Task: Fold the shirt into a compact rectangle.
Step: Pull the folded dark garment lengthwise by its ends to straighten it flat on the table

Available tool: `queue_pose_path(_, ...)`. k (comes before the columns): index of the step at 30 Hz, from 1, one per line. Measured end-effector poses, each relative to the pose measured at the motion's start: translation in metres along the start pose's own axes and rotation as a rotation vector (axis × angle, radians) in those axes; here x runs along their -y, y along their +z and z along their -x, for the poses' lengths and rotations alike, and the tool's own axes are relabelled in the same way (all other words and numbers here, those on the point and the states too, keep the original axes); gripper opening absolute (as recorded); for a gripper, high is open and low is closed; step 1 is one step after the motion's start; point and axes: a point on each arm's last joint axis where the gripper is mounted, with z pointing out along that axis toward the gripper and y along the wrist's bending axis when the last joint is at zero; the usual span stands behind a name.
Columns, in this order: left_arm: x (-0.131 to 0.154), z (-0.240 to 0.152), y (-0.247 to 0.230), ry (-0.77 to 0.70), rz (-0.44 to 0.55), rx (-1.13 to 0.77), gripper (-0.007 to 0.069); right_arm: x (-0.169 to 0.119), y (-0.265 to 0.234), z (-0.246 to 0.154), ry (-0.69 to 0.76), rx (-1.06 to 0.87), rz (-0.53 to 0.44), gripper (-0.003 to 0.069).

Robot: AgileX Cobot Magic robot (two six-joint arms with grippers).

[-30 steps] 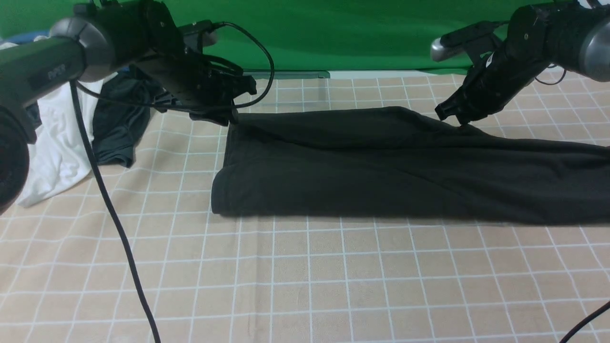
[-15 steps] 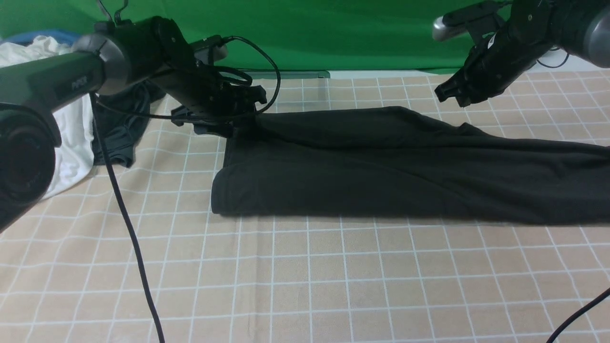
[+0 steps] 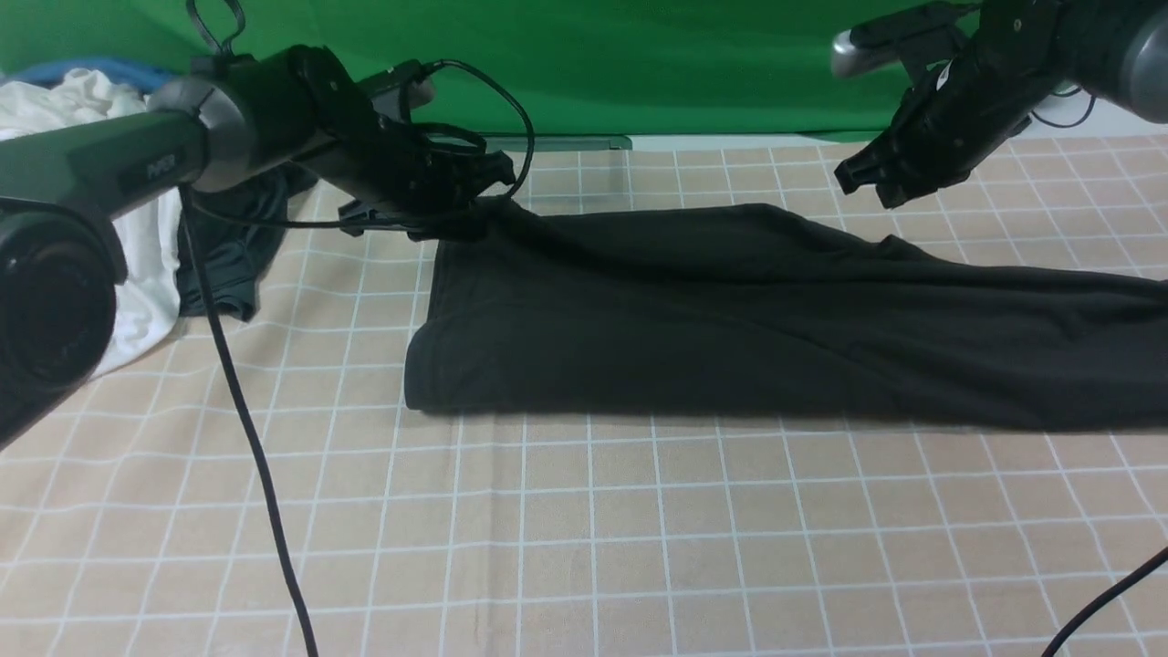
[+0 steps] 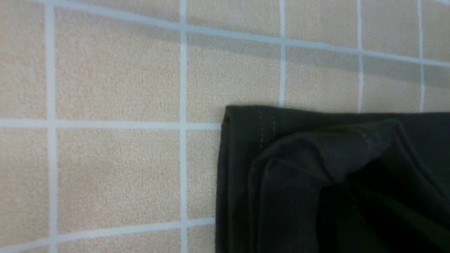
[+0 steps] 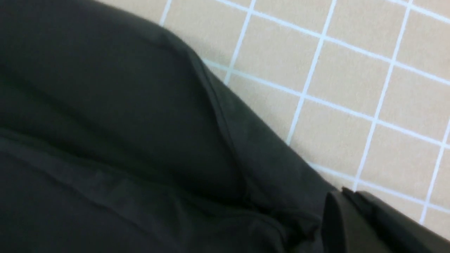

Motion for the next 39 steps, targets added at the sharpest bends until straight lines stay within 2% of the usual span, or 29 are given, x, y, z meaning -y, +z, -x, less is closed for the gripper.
queue_pose_path(7, -0.021, 0.028, -0.032, -0.073, 0.004, 0.134, 0.0013, 0.0, -0.026, 0.011, 0.005, -0.021, 0.012, 0.0027)
queue_pose_path(10, -0.035, 0.029, -0.037, -0.11, 0.004, 0.103, 0.0014, -0.009, -0.03, 0.001, 0.033, -0.14, 0.106, 0.0027)
queue_pose_path(15, -0.031, 0.025, -0.05, -0.082, -0.015, -0.034, 0.0014, -0.035, -0.021, -0.01, 0.022, -0.229, 0.216, 0.0027)
queue_pose_path(23, -0.013, 0.048, -0.085, -0.025, -0.046, 0.002, 0.0014, -0.082, -0.001, -0.015, -0.061, -0.253, 0.253, 0.0027)
queue_pose_path(30, -0.011, 0.051, -0.089, -0.016, -0.045, 0.011, 0.0014, -0.097, 0.045, -0.014, -0.059, -0.16, 0.241, 0.0027)
queue_pose_path(39, -0.013, 0.053, -0.089, -0.003, -0.027, 0.031, 0.0014, -0.091, 0.065, 0.022, -0.059, 0.29, 0.142, 0.0027)
